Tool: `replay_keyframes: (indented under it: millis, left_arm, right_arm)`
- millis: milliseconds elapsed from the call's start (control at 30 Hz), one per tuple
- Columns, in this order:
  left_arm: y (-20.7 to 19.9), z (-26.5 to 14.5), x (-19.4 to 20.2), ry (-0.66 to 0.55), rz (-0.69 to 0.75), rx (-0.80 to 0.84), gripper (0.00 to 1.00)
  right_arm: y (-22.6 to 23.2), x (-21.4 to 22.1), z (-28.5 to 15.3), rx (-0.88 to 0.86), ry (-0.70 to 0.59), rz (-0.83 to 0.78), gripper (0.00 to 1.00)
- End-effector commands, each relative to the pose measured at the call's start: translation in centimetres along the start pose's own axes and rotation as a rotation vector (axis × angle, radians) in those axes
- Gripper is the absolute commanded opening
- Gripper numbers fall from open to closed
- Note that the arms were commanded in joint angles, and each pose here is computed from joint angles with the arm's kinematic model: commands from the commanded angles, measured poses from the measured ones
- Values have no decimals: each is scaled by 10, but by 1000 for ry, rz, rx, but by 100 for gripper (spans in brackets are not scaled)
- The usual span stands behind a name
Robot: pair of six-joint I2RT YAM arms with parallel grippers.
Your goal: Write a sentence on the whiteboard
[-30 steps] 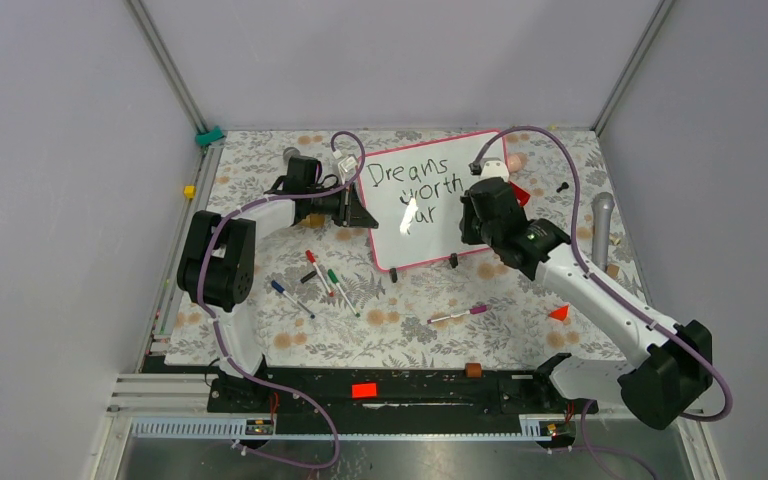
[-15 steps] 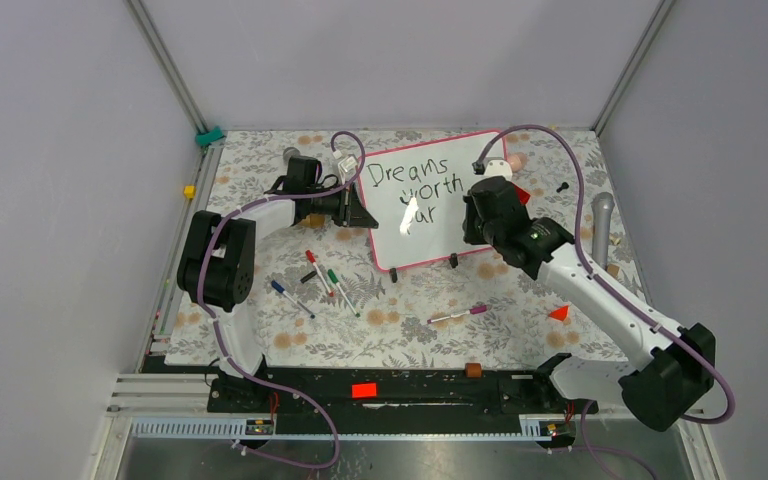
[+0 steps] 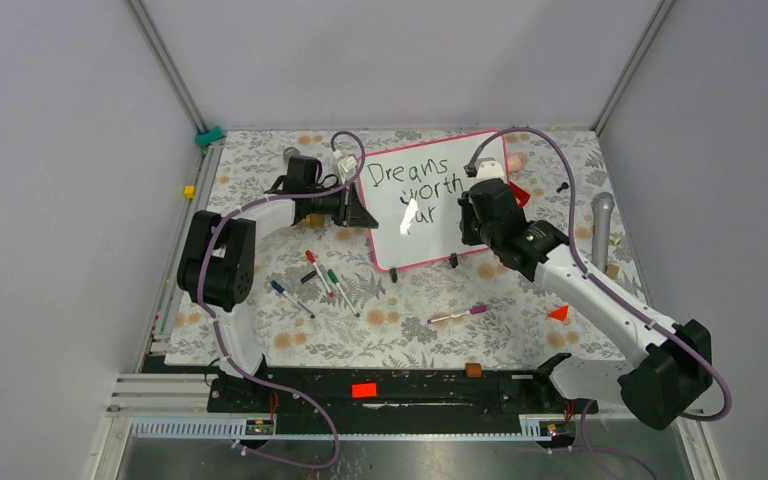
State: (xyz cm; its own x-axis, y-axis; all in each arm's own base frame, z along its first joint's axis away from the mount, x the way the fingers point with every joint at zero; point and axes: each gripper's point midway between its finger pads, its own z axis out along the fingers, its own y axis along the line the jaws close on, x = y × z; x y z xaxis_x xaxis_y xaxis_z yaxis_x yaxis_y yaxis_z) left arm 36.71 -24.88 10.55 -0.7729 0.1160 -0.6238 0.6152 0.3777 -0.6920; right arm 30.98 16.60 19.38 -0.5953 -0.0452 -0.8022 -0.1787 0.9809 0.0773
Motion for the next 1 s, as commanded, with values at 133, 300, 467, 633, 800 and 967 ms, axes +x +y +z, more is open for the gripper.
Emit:
replay_keyframes:
  millis: [133, 300, 467, 633, 800, 967]
  left_arm:
    - [59, 13, 84, 217, -130, -258, 0]
    - [59, 15, 84, 220, -127, -256, 0]
    - [56, 15, 84, 225, -127, -247, 0]
    - [58, 15, 85, 231, -133, -250, 0]
    - [58, 15, 85, 231, -131, -251, 0]
    - [57, 15, 85, 228, -127, -252, 0]
  right_arm:
    - [18, -22, 20, -79, -82, -86, 0]
    - [21, -24, 30, -87, -99, -127, 0]
    - [16, -18, 35, -59, -87, -131, 0]
    - [18, -25, 38, -55, -100, -123, 0]
    - [19, -30, 51, -34, -95, -151, 0]
    - [19, -28, 60, -21, -85, -152, 0]
